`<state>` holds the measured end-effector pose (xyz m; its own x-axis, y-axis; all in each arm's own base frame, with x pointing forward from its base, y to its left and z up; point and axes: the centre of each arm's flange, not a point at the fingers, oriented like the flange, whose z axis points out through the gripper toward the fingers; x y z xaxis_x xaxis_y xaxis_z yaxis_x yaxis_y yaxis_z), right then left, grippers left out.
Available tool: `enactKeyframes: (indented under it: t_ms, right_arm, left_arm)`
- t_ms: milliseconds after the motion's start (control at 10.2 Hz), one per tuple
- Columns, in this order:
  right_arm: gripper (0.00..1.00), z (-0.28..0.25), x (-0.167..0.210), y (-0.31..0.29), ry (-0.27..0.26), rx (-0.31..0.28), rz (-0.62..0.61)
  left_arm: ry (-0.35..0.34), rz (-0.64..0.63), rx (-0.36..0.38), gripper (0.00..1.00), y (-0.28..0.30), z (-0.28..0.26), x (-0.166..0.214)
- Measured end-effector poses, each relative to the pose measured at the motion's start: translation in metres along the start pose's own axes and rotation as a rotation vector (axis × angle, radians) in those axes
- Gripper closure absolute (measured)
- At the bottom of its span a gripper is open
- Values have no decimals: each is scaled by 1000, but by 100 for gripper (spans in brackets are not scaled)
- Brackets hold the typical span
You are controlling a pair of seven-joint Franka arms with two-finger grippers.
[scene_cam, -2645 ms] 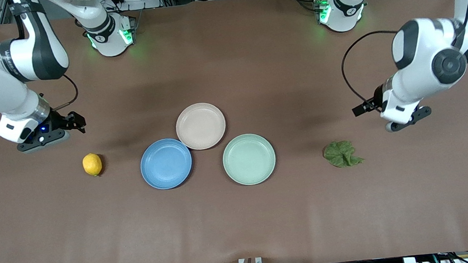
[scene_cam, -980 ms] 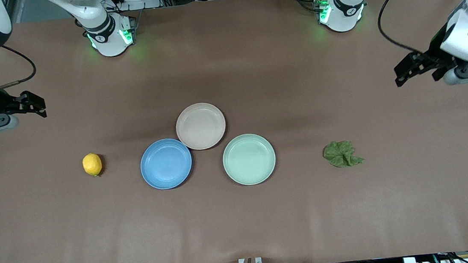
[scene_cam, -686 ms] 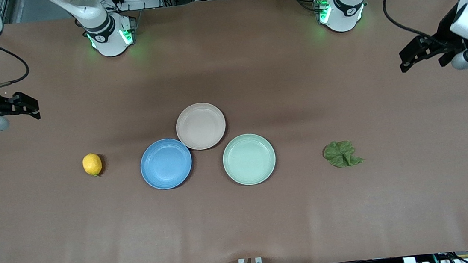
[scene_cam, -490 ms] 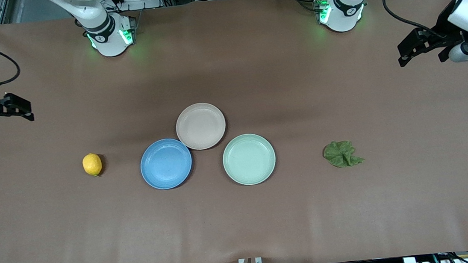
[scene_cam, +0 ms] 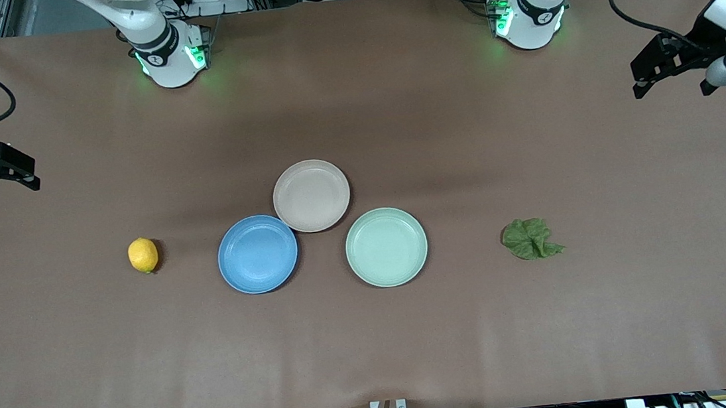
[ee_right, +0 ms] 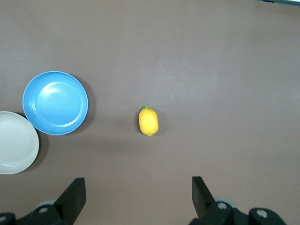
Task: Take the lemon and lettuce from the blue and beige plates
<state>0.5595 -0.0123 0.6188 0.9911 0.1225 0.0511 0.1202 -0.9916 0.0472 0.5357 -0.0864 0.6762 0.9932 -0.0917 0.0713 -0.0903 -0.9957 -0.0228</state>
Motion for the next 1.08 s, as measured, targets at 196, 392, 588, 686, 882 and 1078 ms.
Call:
enactKeyframes:
  t_ms: [196, 392, 588, 686, 882, 1078]
  right_arm:
    - [0, -7, 3, -5, 22, -1, -9]
    - [0, -18, 7, -13, 57, -4, -23]
    - [0, -29, 8, -17, 80, -6, -9]
    - [0, -33, 8, -14, 87, -6, 7]
    - [0, -35, 5, -12, 69, -5, 25]
    - [0, -33, 2, -9, 34, -1, 42]
  left_arm:
    - [-2, 6, -9, 0, 4, 1, 0]
    - [-9, 9, -21, 0, 6, 3, 1]
    - [-37, 13, -19, 0, 9, 5, -3]
    - [-42, 16, -19, 0, 10, 5, -3]
    - [-43, 18, -19, 0, 11, 5, -4]
    - [-44, 16, -19, 0, 10, 5, -4]
